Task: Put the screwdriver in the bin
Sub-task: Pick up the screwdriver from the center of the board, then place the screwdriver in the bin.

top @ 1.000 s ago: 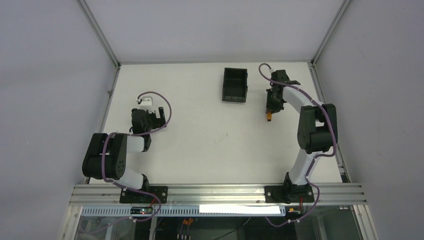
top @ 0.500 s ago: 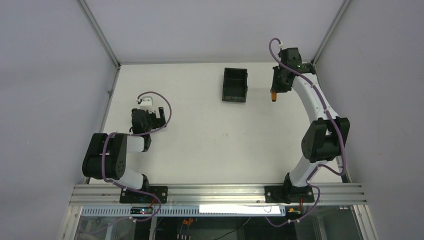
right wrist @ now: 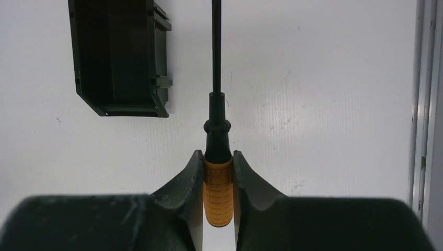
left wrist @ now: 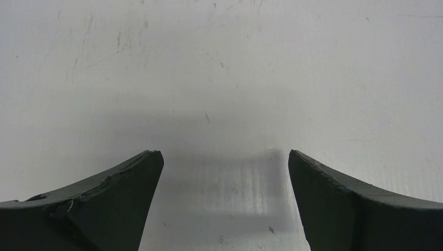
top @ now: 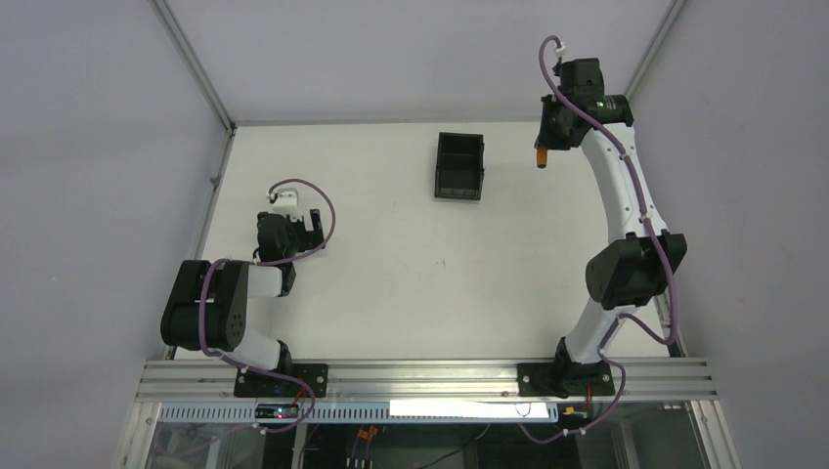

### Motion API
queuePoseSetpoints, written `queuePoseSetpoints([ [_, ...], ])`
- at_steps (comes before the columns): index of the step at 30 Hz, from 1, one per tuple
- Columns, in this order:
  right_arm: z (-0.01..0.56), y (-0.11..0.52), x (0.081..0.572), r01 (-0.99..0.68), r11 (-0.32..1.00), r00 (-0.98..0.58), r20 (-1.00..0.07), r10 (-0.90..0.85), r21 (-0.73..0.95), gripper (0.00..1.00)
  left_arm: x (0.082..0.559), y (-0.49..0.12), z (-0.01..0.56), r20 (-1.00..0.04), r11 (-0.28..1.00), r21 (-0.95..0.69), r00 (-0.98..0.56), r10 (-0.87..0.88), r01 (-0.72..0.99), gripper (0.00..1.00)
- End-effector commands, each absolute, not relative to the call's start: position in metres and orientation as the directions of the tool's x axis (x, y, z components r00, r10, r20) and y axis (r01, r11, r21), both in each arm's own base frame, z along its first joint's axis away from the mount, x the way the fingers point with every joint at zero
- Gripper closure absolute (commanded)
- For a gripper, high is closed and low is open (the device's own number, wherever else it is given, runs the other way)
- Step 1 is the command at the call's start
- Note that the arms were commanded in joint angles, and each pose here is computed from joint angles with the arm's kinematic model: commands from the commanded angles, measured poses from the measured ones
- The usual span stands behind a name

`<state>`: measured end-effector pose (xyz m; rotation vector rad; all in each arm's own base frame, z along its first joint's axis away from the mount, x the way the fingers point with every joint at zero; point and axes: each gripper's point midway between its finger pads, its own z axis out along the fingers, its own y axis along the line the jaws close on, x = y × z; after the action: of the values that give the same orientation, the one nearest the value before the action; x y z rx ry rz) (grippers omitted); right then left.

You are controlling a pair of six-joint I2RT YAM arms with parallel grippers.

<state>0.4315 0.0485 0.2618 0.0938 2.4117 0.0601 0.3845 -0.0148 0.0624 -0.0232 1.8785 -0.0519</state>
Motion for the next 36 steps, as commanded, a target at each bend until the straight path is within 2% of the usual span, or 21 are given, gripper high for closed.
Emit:
queuePoseSetpoints([
  [1,0.266,0.059,0.439,0.037,0.995,-0.749,-0.657,0.089,0.092,0.98,0.394,-0.015,0.079,-0.967,0.998,-0.054,-0.252,-0.048,0.015,0.01],
  [25,0.237,0.175,0.491,-0.109,0.981,-0.731,-0.682,0.031,0.162,0.98,0.394,-0.016,0.079,-0.967,0.998,-0.054,-0.252,-0.048,0.016,0.01],
  [36,0.207,0.216,0.522,-0.293,0.948,-0.678,-0.727,-0.112,0.128,0.99,0.394,-0.016,0.079,-0.967,0.998,-0.054,-0.252,-0.048,0.015,0.01],
])
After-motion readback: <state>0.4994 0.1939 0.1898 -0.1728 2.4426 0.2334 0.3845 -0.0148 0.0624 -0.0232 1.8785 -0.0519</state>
